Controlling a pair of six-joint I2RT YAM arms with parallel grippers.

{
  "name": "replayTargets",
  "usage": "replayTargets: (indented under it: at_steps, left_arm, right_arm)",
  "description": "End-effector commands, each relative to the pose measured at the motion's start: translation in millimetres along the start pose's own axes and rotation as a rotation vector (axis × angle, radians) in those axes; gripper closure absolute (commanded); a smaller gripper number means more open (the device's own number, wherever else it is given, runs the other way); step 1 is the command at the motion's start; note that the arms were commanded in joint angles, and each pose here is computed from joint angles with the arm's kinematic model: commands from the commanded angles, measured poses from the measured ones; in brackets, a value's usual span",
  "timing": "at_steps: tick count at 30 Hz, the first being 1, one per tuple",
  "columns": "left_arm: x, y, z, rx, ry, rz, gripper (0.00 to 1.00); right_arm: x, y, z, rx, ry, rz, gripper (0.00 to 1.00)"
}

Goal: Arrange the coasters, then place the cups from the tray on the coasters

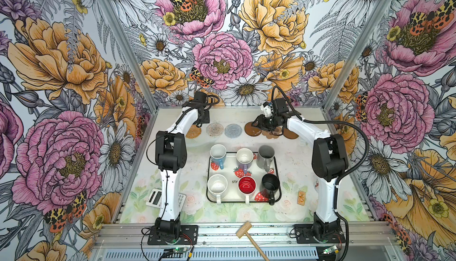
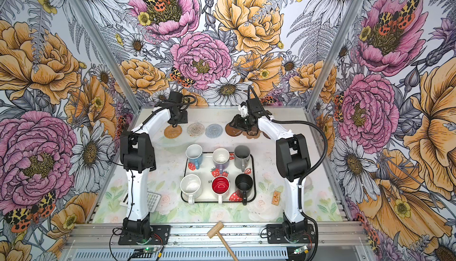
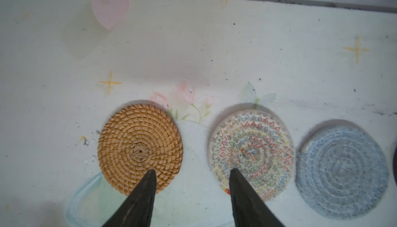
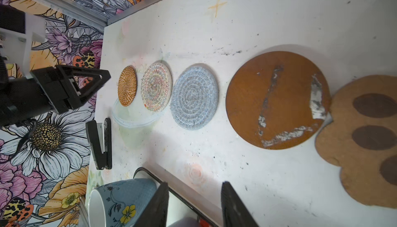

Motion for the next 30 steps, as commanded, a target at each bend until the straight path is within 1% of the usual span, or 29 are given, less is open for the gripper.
replayTargets:
  at_steps: [1, 4, 9, 14, 16, 20, 25, 30]
  left_arm:
    - [5, 29, -3, 0.098, -0.004, 0.008, 0.43]
    - [1, 42, -19, 0.114, 0.027, 0.039, 0.44]
    - [-4, 49, -39, 0.121, 0.059, 0.061, 0.46]
    - [-7, 45, -52, 0.113, 0.076, 0.065, 0.46]
    - [-9, 42, -57, 0.108, 0.083, 0.062, 0.49]
    - [-13, 37, -68, 0.11, 0.097, 0.05, 0.49]
    - [-21, 34, -76, 0.107, 0.124, 0.052, 0.49]
    - [-31, 23, -79, 0.101, 0.151, 0.026, 0.49]
  right_arm:
    - [2, -3, 18, -0.01, -0.058, 0.036, 0.57]
    - [-4, -7, 23, -0.013, -0.069, 0.04, 0.57]
    - [-11, -10, 33, -0.023, -0.079, 0.039, 0.57]
    - [-22, -14, 37, -0.02, -0.073, 0.027, 0.57]
    - [-25, -15, 38, -0.021, -0.073, 0.025, 0.57]
    - [-27, -18, 41, -0.022, -0.074, 0.022, 0.57]
    - [-28, -19, 43, -0.021, -0.078, 0.018, 0.57]
    - [-29, -20, 42, -0.018, -0.075, 0.015, 0.57]
Point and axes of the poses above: each gripper's point midway between its finger pads, its own z axis back along the fingers, its own y axis along the line the jaws close on, x = y × z, the point moved 9 cm from there along z, back along the fingers, and after that the axes turned 3 degrees about -z, right-handed, at the moved point
